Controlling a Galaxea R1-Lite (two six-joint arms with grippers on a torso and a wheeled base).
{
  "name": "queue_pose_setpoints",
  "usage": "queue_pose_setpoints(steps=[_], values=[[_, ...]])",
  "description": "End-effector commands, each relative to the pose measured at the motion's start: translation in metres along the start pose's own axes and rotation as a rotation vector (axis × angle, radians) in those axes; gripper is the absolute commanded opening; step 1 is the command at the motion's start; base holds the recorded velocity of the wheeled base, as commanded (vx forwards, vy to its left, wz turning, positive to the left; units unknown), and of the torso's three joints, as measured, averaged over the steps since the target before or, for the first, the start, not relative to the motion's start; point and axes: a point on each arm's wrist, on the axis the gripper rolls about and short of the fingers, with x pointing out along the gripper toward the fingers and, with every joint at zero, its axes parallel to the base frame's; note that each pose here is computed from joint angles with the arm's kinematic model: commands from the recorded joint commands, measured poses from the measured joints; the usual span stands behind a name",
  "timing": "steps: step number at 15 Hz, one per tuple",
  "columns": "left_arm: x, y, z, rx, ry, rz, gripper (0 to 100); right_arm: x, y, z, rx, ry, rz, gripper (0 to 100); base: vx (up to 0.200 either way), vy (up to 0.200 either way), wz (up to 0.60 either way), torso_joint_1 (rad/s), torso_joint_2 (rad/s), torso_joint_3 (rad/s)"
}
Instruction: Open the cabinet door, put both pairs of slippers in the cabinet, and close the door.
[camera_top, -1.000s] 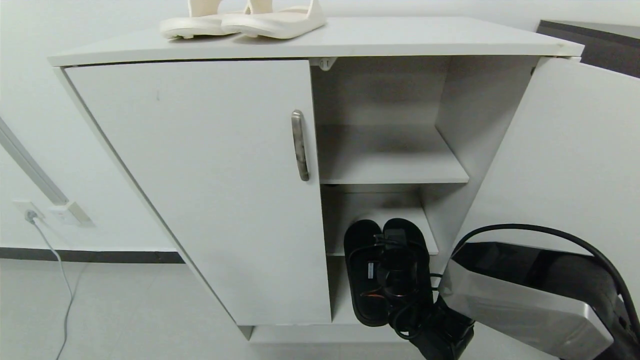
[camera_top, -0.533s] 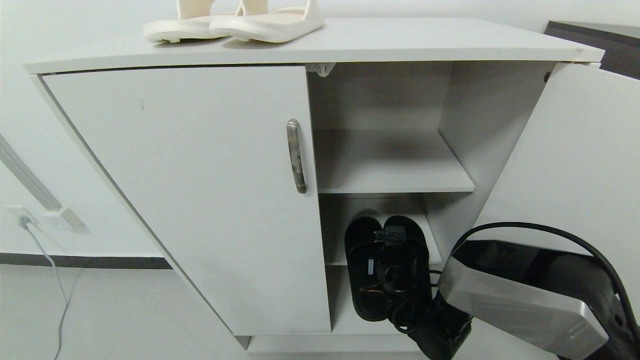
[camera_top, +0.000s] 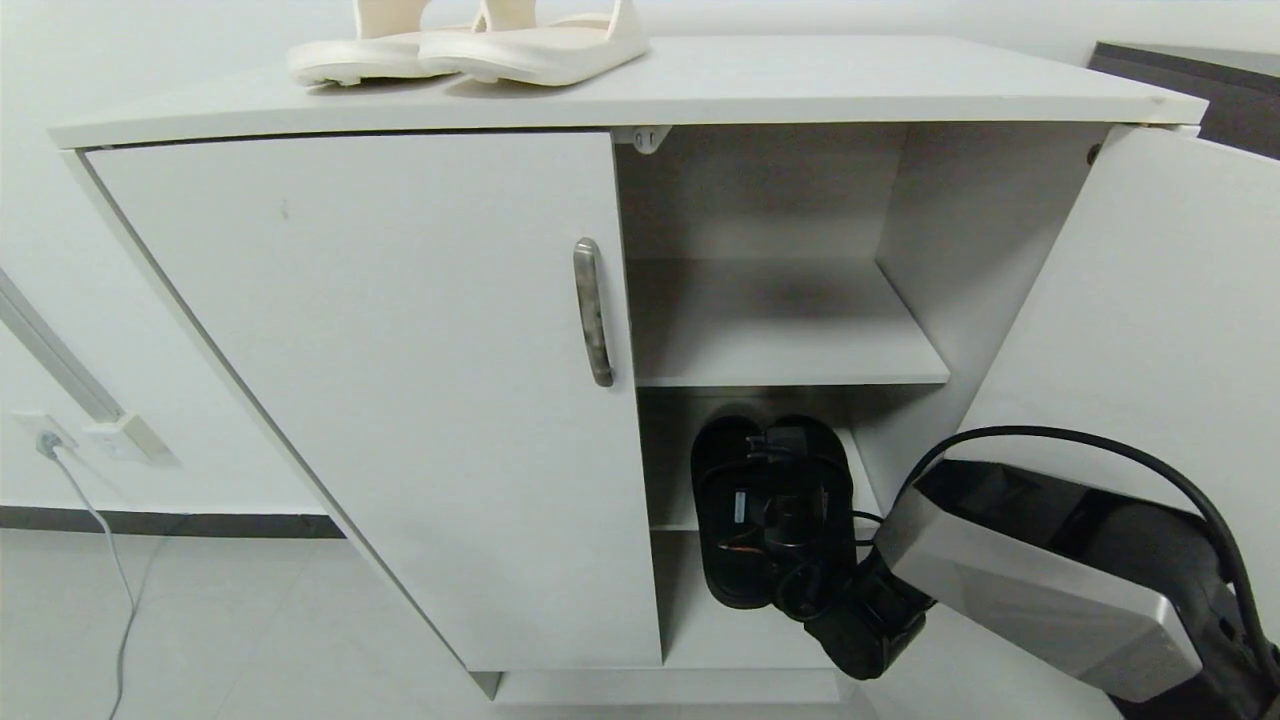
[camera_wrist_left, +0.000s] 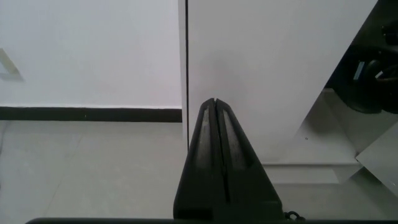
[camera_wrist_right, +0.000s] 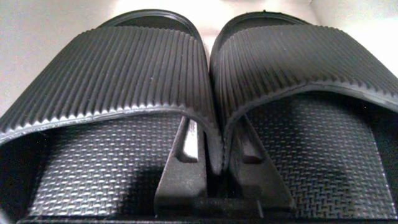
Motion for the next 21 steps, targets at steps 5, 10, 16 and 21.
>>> queue_pose_setpoints(steps=[5,10,16,21], values=[[0.000,0.000,0.000,0.000,0.000,0.001,0,0.024,0.008,0.020,0.030,-0.034,-0.020,0,0.000,0.000,0.00,0.000,0.00,0.000],[0.000,0.000,0.000,-0.001,0.001,0.002,0,0.034,0.015,0.039,0.039,-0.046,-0.023,0,0.000,0.000,0.00,0.000,0.00,0.000],[0.000,0.000,0.000,-0.001,0.000,0.002,0,0.047,0.005,0.027,0.019,-0.013,-0.001,0,0.000,0.000,0.00,0.000,0.00,0.000],[0.000,0.000,0.000,-0.001,-0.002,0.002,0,0.056,-0.003,0.014,0.008,0.005,-0.023,0,0.000,0.000,0.00,0.000,0.00,0.000]])
